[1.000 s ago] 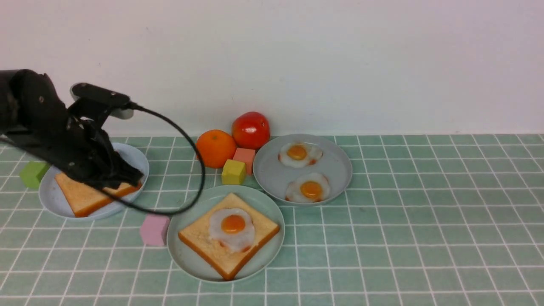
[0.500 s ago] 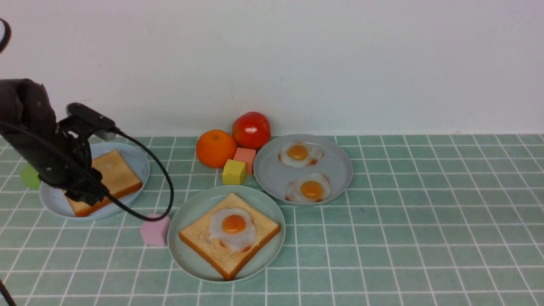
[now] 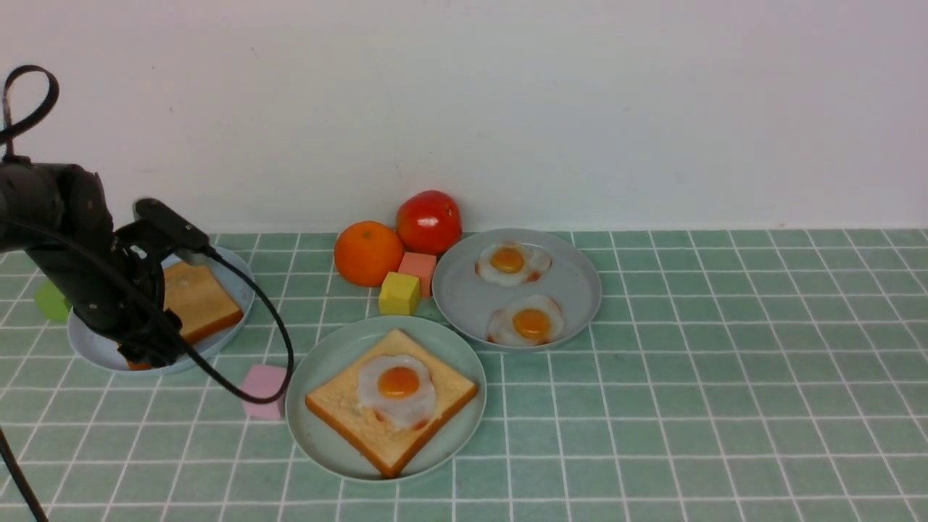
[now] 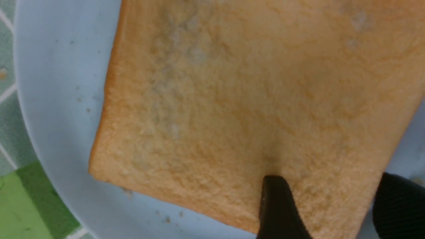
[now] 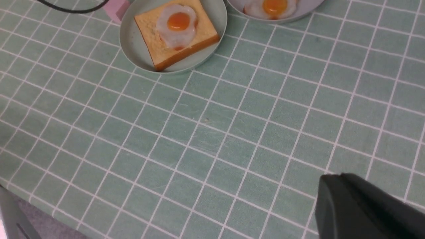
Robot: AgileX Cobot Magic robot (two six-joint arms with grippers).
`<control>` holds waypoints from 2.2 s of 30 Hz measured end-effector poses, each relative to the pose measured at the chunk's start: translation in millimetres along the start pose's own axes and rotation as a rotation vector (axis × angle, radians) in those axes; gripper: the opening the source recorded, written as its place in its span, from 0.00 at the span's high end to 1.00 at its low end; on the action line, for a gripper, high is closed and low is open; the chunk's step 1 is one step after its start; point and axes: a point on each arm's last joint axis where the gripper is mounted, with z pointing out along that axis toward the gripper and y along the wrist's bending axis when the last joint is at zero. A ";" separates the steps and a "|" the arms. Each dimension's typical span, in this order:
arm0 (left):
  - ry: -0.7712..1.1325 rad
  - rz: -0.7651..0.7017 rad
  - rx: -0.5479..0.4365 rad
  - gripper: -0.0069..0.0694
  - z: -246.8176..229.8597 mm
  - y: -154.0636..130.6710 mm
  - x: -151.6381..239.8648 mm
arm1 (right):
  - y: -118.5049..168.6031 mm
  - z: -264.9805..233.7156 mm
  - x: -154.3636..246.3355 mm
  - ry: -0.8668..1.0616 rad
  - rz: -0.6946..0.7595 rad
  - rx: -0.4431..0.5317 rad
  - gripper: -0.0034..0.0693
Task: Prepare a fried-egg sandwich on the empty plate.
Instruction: Use the left arm to grab a slice of bread, then use the left arm to place a slice of bread on the fried egg in the middle
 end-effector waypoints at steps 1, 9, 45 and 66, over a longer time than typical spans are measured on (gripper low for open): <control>0.001 0.004 -0.003 0.41 0.4 0.4 -0.1 | 0.0 0.0 0.0 0.000 0.000 0.000 0.93; 0.010 0.011 -0.003 0.63 -0.1 1.1 -0.1 | 2.3 0.0 0.2 0.002 0.012 -0.025 0.92; -0.080 0.069 0.054 0.88 -98.2 -257.7 -57.9 | 5.5 0.1 5.7 0.061 0.004 -0.062 0.88; -0.117 0.002 0.070 0.48 -96.7 -259.8 -61.7 | 8.6 -0.2 6.5 0.070 0.019 -0.095 0.86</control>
